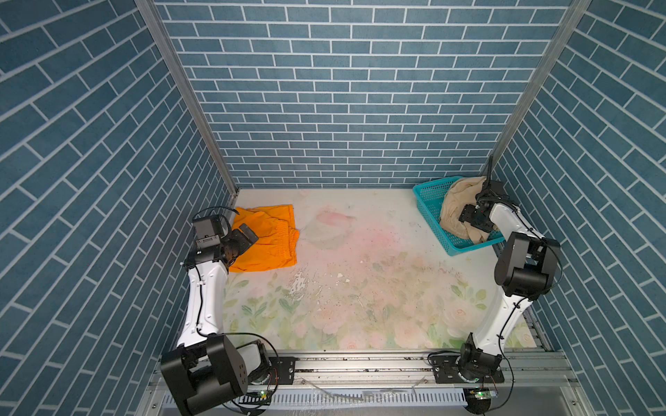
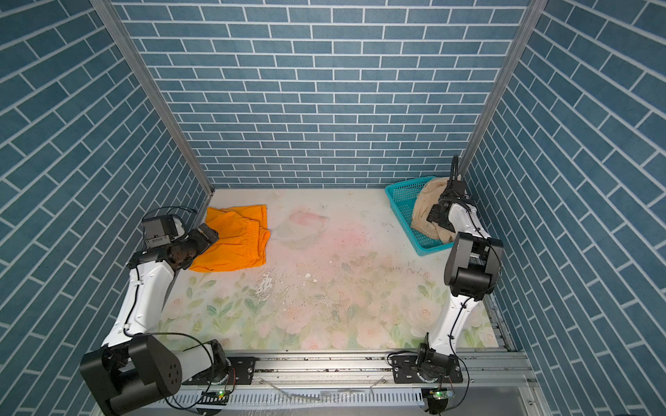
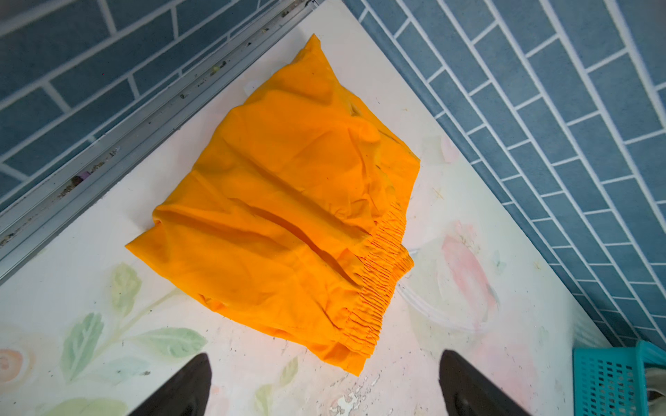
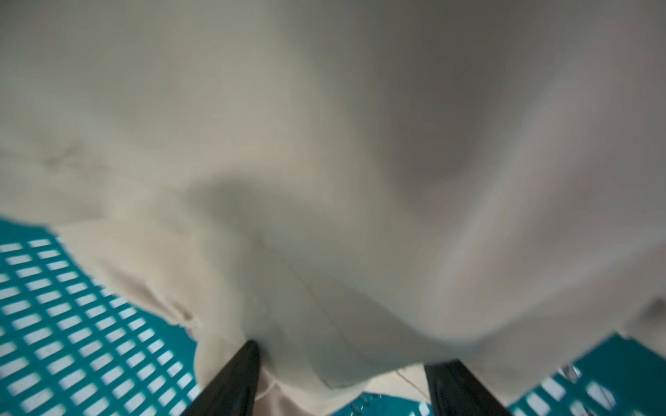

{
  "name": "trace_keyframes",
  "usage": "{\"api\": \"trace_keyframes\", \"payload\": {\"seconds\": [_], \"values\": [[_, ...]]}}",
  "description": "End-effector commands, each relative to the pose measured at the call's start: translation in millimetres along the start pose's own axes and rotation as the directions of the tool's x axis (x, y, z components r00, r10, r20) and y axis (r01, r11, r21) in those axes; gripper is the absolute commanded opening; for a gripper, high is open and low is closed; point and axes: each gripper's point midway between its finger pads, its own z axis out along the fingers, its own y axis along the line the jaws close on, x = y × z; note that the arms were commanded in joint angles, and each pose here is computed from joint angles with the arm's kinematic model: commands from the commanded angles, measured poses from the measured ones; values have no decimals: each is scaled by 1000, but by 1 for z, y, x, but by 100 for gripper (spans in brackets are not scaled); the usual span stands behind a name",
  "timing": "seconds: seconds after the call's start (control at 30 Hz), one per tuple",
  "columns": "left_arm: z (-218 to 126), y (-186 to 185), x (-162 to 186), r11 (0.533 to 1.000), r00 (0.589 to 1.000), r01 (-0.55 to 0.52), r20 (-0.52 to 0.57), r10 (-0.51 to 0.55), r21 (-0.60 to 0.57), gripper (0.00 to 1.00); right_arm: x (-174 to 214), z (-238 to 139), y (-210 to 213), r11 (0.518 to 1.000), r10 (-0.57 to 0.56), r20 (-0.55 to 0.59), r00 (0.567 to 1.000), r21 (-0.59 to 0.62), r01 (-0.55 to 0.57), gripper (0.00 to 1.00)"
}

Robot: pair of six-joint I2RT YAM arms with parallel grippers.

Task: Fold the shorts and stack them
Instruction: 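Reach the right gripper into the teal basket and grasp the beige shorts, then lift the beige shorts from the basket and drop them mid-table with the right gripper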

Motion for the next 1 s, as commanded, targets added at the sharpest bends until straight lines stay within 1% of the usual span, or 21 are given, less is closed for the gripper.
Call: {"api": "trace_keyframes", "payload": {"seconds": [0.0,0.03,0.07,0.1,0.13,0.17,0.2,0.3,0.43,0.5,0.53,0.6,0.63,0.7,0.73,0.8,0.9,0.93,0.97], "values": [[-18,-17,9,997,999,-37,-30,39,71,100,2,13,-4,999,-16,-23,1000,42,17,62],[-20,-21,11,995,999,-40,-31,43,91,100,3,16,-2,999,-17,-24,1000,35,17,54],[-22,-23,12,994,999,-42,-31,45,102,100,2,16,0,1000,-16,-16,1000,26,16,42],[-22,-24,15,993,998,-44,-36,49,107,100,0,15,2,1000,-15,-3,1000,14,15,25],[-22,-24,16,993,998,-46,-42,51,112,100,-3,11,6,1000,-20,15,1000,-5,20,11],[-22,-25,18,992,997,-48,-47,54,117,100,-5,6,10,999,-23,31,999,-23,24,3],[-21,-25,21,991,997,-52,-55,60,124,100,-11,-3,17,998,-30,57,998,-54,33,0],[-19,-28,24,987,995,-70,-62,80,147,100,-26,-42,41,986,-46,145,988,-154,69,0],[-23,-46,23,968,989,-138,-20,145,209,100,-41,-114,76,956,-101,296,950,-235,175,0],[-26,-54,23,959,985,-165,-2,170,229,100,-45,-148,90,943,-105,363,926,-259,208,0],[-27,-57,23,956,985,-170,2,175,238,100,-45,-169,101,923,-84,385,919,-317,217,0],[-29,-64,23,950,983,-181,9,185,255,100,-53,-209,108,905,18,423,906,-393,165,0],[-29,-67,23,945,981,-189,17,191,268,100,-56,-235,119,870,45,460,887,-454,191,0],[-31,-75,21,932,978,-205,35,204,299,100,-60,-283,137,817,78,518,852,-522,243,0],[-33,-78,20,928,977,-210,45,207,308,100,-60,-312,149,777,80,551,831,-556,294,0],[-38,-84,16,922,974,-224,59,217,316,100,-56,-361,169,704,72,593,802,-600,381,0],[-46,-89,10,918,968,-251,78,239,307,100,-34,-424,203,538,4,601,800,-675,504,0],[-49,-90,8,917,965,-261,84,247,301,100,-24,-441,214,496,-28,609,793,-680,540,0],[-50,-90,6,918,964,-267,86,253,293,100,-16,-452,221,466,-54,620,783,-678,569,0]]}}
